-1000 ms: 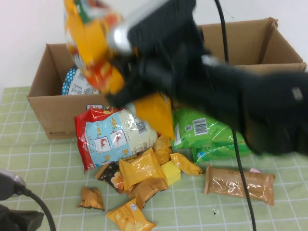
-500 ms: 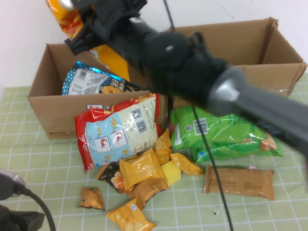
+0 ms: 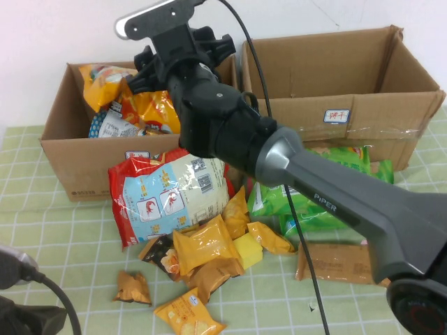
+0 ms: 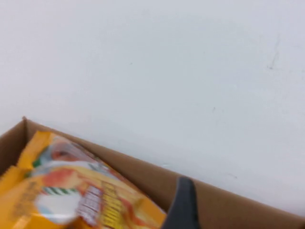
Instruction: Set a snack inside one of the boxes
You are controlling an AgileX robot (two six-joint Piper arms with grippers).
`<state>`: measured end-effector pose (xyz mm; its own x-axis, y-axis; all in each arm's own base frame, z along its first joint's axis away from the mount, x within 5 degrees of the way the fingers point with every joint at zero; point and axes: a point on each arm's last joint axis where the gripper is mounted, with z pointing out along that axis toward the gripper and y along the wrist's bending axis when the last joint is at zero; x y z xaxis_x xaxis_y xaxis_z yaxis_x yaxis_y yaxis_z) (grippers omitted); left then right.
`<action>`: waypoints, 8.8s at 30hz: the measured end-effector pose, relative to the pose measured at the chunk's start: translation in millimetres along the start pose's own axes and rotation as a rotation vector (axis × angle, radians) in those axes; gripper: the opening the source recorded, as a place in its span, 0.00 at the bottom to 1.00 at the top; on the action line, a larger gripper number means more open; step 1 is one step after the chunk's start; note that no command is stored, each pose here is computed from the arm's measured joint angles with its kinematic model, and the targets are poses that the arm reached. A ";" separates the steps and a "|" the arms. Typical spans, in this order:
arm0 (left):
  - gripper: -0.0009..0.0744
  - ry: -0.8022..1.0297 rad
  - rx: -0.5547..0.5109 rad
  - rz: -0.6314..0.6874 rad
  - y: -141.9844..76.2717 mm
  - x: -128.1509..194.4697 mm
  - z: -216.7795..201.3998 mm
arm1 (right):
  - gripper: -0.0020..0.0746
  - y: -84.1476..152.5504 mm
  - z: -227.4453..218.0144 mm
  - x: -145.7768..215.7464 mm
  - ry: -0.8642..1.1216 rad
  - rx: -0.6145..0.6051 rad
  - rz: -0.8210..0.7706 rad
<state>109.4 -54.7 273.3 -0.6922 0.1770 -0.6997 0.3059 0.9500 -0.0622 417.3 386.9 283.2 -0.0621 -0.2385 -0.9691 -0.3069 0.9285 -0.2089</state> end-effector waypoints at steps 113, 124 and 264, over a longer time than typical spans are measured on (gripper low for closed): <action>0.01 -0.641 -0.004 0.181 15.0 34.5 -16.8 | 0.02 -197.3 -439.4 113.4 0.198 -0.504 0.383; 0.01 -0.639 -0.004 0.181 15.1 35.0 -16.3 | 0.02 -205.0 -437.6 126.2 0.300 -0.401 0.271; 0.01 -0.520 -0.216 0.009 32.8 116.0 19.9 | 0.02 -224.9 -443.3 225.7 0.236 0.269 0.302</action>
<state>52.2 -8.1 175.9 -0.2598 0.0873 -0.9617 0.1312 0.9899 0.0544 51.4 -1.9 169.5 -0.3349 0.0245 -0.9419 0.0132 0.9997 0.0214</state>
